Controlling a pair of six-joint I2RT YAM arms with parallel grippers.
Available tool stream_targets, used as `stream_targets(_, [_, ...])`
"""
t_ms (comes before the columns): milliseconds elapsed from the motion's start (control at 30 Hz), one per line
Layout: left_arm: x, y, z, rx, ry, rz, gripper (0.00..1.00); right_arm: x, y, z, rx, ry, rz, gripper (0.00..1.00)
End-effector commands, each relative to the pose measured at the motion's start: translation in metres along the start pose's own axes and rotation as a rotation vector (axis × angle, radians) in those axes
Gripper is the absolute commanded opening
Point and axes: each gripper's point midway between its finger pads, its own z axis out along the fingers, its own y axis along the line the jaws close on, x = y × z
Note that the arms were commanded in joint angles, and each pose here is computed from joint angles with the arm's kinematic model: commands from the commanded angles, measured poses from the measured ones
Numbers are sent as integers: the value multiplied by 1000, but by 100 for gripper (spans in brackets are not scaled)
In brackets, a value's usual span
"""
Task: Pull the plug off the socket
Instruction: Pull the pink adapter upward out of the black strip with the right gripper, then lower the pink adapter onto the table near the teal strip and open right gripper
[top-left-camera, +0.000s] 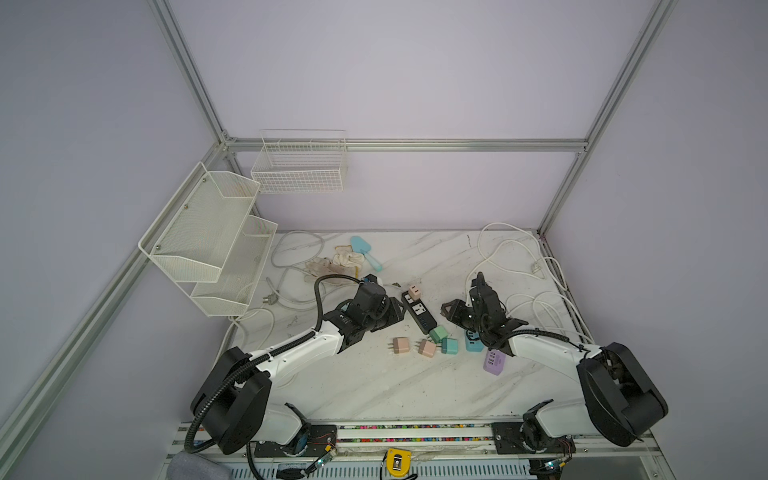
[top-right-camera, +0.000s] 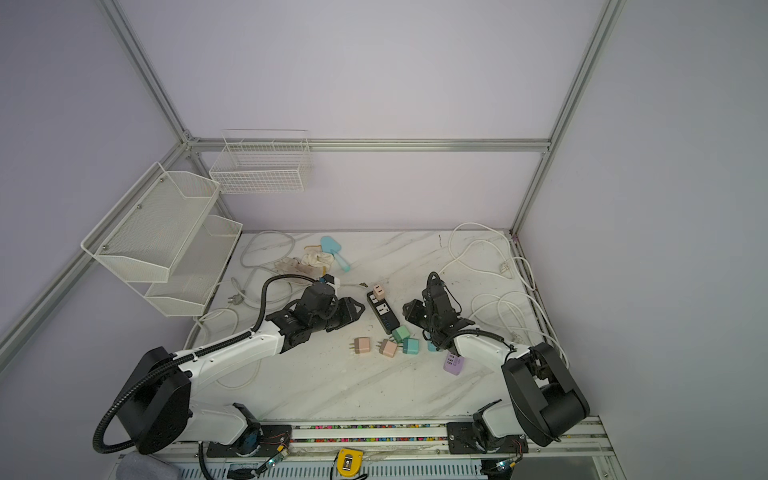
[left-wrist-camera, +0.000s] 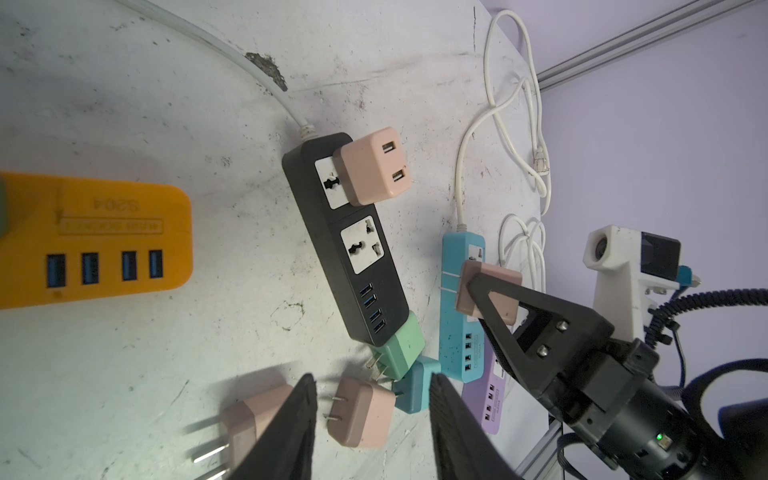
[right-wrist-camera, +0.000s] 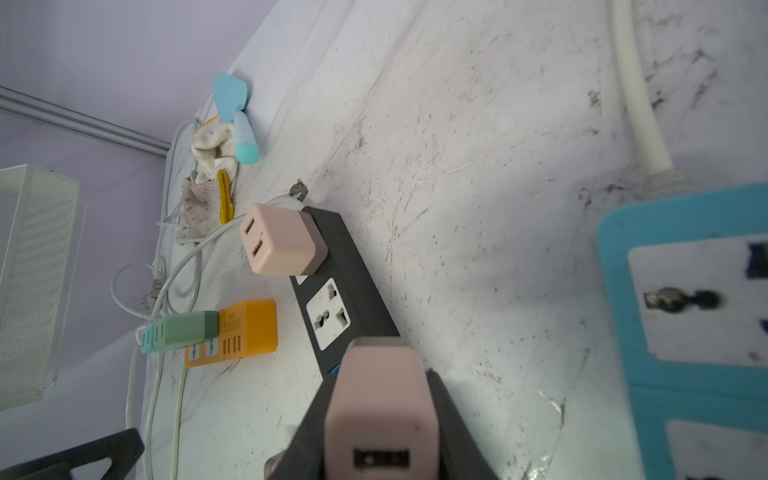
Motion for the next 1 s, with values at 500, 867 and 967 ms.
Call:
stream_targets(500, [9,14,2,-16,-1,20,51,-4,-8,35,12,-17,31,17])
stream_targets(867, [10,13,5,-12,9,18,52,1,-26,38,86,-9,15,31])
stream_targets(967, [9,11,5,-6,5,20,52,0,-26,36,96,-9,-2,38])
